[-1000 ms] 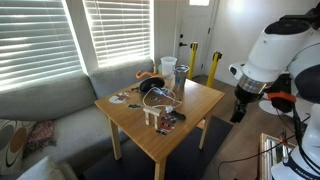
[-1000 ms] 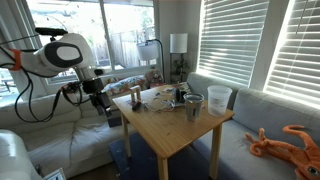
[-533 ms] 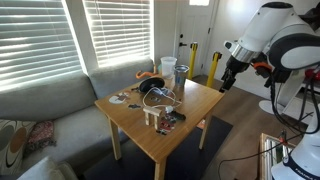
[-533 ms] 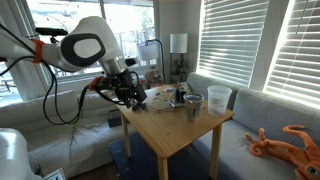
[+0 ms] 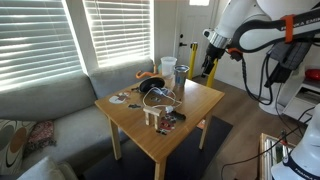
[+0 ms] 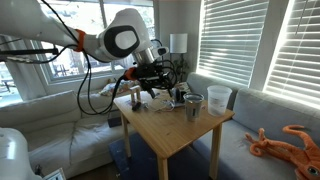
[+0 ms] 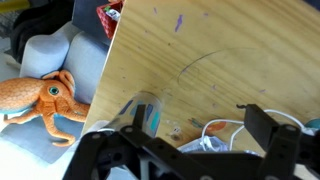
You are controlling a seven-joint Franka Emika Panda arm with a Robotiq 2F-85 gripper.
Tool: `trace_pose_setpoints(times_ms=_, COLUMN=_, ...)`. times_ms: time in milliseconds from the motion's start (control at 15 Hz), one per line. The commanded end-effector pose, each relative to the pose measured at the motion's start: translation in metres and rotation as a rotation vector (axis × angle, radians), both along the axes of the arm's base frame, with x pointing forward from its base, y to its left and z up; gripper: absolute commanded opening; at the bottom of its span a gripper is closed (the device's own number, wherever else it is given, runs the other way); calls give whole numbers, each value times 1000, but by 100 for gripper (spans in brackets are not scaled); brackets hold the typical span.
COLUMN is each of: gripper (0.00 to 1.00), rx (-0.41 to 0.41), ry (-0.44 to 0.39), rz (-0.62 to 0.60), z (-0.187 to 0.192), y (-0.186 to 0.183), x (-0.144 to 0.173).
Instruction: Lay down the silver cup, then move the transparent cup
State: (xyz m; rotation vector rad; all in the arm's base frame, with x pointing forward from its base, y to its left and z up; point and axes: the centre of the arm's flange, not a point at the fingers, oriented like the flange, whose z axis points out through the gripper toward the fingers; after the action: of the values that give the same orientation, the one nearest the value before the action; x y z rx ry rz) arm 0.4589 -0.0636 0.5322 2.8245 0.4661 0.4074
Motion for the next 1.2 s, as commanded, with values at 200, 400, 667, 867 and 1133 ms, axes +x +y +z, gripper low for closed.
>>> trace_pose_setpoints(times_ms=200, gripper=100, rx=-6, ry=7, rz=1, z=-2, y=0, x=18)
trace_pose_setpoints(times_ms=400, gripper=100, rx=-4, ry=-17, rz=23, z=-1, y=-3, x=26)
trace_pose_setpoints(times_ms=667, gripper=100, rx=-18, ry=-107, rz=152, z=-1, y=-11, x=57)
trace_pose_setpoints(times_ms=867, gripper=100, rx=-22, ry=-127, rz=227, z=-7, y=-13, x=75)
trace_pose_setpoints(times_ms=1133, gripper=100, rx=-1, ry=-119, rz=290, z=-21, y=-10, x=97)
